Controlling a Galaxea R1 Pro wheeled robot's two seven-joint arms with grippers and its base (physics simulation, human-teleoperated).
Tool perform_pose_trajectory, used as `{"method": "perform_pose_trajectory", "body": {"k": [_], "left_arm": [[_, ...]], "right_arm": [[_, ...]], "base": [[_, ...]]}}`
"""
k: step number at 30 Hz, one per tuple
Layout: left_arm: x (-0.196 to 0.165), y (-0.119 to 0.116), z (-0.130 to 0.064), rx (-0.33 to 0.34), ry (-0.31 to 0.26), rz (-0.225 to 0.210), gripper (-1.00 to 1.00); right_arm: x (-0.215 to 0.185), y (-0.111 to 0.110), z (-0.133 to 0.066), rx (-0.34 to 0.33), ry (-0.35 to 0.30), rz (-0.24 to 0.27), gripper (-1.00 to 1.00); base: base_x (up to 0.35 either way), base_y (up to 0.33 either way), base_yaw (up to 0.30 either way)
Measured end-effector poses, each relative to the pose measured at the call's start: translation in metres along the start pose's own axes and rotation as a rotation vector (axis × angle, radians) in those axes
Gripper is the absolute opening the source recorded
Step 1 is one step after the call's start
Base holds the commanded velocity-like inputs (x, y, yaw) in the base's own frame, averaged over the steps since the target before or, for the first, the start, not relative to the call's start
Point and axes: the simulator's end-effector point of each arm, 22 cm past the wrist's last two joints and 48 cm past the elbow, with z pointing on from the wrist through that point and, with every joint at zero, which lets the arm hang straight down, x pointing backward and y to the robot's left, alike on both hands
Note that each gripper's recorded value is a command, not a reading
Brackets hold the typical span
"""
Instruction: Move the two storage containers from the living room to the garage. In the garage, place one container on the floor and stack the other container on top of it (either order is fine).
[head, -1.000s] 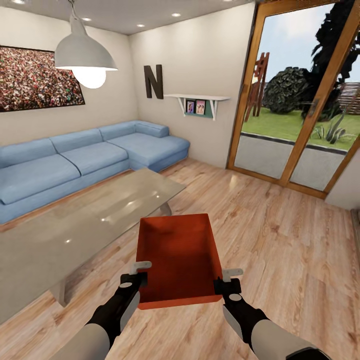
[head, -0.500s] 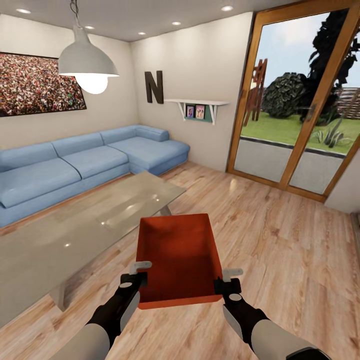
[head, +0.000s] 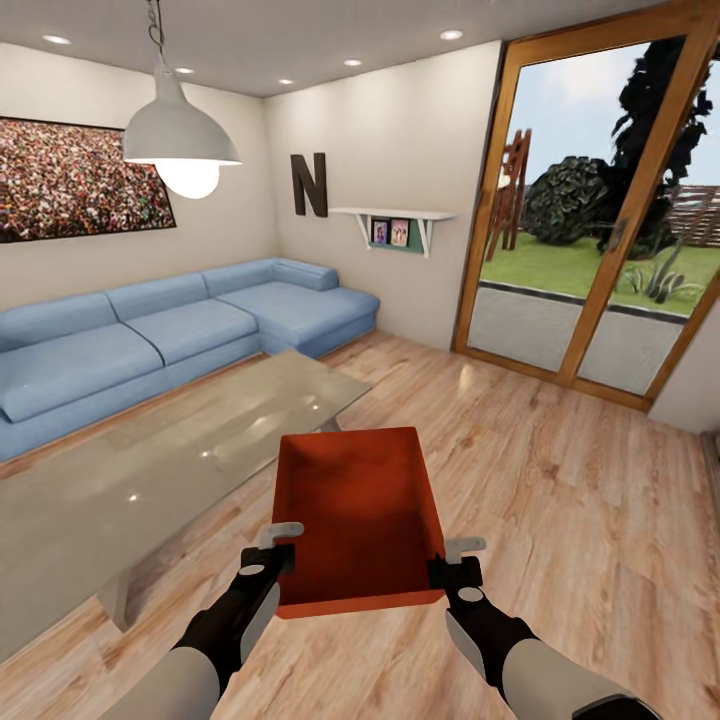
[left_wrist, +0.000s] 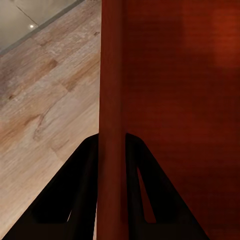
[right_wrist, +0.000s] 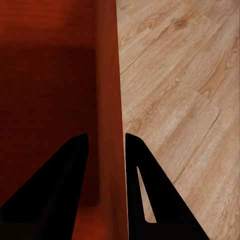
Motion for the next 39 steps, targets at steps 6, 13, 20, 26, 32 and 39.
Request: {"method": "perform_pose_trajectory", "body": {"k": [6,13,20,26,32,39], "left_arm": [[-0.005,0.000,-0.003,0.000,-0.010,-0.001,-1.00],[-0.011,0.000,-0.006,0.001,-0.021,-0.002,-1.00],[-0.017,0.000,-0.009,0.002,-0.032,-0.003,-1.00],[-0.022,0.000,-0.011,0.002,-0.041,-0.004,-1.00],[-0.027,0.000,-0.014,0.003,-0.051,-0.005,-1.00],[-0.030,0.000,-0.016,0.003,-0.057,-0.006,-1.00]], "right_arm": [[-0.005,-0.001,-0.002,0.001,-0.010,0.001,-1.00],[-0.012,-0.002,-0.004,0.002,-0.021,0.002,-1.00],[-0.018,-0.002,-0.007,0.003,-0.032,0.003,-1.00],[-0.023,-0.003,-0.009,0.005,-0.041,0.003,-1.00],[-0.028,-0.004,-0.011,0.006,-0.050,0.004,-1.00],[-0.031,-0.005,-0.012,0.006,-0.057,0.005,-1.00]], "base": [[0.000,0.000,0.000],[0.000,0.000,0.000],[0.000,0.000,0.000],[0.000,0.000,0.000],[0.000,0.000,0.000],[0.000,0.000,0.000]]}}
